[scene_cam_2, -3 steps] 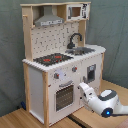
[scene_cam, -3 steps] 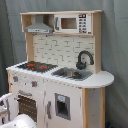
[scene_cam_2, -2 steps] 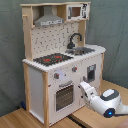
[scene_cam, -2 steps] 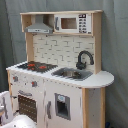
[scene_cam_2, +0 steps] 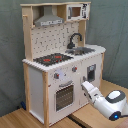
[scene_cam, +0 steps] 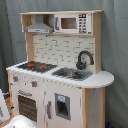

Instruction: Play with the kitchen

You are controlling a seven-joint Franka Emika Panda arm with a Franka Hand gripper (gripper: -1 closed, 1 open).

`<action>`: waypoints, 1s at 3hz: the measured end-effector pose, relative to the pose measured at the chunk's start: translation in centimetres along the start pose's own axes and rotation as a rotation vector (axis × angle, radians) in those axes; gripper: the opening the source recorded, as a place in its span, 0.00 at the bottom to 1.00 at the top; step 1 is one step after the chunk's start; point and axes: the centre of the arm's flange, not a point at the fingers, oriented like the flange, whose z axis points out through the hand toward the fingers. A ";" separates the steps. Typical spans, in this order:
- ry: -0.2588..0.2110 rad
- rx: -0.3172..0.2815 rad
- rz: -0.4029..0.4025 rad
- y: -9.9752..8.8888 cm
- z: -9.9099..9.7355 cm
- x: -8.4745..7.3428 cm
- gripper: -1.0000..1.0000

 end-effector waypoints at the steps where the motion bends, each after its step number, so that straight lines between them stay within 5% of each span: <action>1: 0.017 -0.075 -0.099 1.7 0.8 0.4 1.00; 3: 0.011 -0.091 -0.293 3.4 1.0 1.0 1.00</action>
